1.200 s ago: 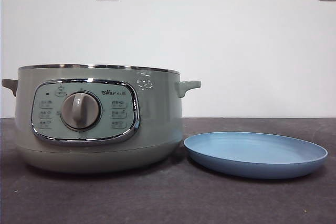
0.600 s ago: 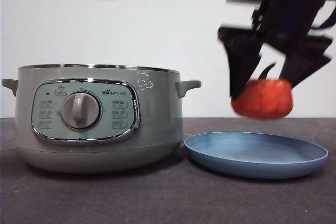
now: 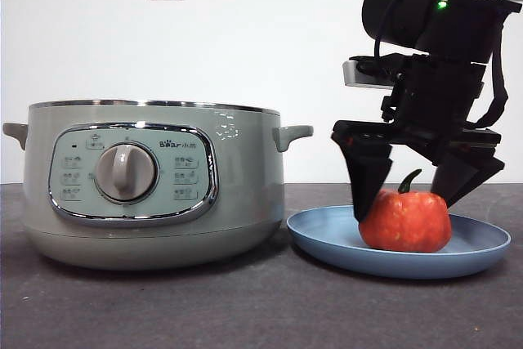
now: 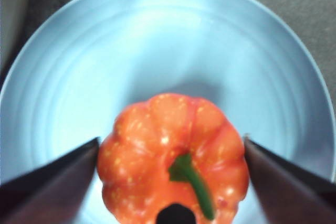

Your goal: Take the pumpkin out from the steamer,put the pumpkin in the blue plate,close the lid

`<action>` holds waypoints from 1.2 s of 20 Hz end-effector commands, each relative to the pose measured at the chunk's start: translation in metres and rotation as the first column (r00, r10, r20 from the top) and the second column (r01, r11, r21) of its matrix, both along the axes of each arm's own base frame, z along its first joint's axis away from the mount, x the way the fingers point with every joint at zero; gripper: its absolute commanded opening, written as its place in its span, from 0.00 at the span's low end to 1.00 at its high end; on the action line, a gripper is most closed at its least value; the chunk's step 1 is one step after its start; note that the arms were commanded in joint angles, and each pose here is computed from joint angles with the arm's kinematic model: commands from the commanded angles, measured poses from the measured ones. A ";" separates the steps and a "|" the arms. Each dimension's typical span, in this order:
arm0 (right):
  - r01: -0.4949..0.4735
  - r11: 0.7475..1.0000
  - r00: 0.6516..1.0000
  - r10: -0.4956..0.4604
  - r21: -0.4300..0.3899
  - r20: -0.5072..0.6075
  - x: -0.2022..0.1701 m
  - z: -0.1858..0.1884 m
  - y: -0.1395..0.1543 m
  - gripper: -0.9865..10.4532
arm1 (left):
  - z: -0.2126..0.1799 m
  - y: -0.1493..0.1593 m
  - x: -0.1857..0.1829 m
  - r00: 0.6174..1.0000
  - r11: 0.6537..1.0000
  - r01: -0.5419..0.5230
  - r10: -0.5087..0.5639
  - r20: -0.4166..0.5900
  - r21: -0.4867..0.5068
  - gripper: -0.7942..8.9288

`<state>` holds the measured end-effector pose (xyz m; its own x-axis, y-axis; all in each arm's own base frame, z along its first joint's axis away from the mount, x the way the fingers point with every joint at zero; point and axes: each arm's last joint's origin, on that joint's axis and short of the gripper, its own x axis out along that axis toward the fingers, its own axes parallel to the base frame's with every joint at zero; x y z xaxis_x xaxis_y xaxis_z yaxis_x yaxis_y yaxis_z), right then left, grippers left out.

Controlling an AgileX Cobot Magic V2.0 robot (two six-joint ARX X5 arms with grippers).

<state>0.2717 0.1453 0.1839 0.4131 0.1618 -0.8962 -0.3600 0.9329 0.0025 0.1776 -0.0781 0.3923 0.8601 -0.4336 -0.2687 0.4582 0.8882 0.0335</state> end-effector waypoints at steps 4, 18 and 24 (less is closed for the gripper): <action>0.010 1.000 1.000 -0.010 0.016 0.009 -0.004 0.006 -0.002 0.61 | 0.007 0.001 -0.004 1.000 1.000 0.001 0.000 0.025 -0.018 0.07; 0.010 0.983 0.920 -0.081 0.185 0.383 -0.060 0.117 -0.034 0.61 | -0.056 -0.040 0.065 0.962 0.992 0.112 -0.093 -0.256 0.060 0.07; 0.010 0.982 0.914 -0.086 0.191 0.397 -0.066 0.123 -0.038 0.61 | -0.097 -0.063 0.093 0.922 0.984 0.147 -0.100 -0.373 0.102 0.07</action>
<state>0.2051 0.1077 0.3091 0.7445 0.2813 -0.6055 -0.3295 0.9436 0.0332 0.2690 -0.1367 0.2958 0.6337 -0.4598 -0.6221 0.5529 0.8317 -0.0515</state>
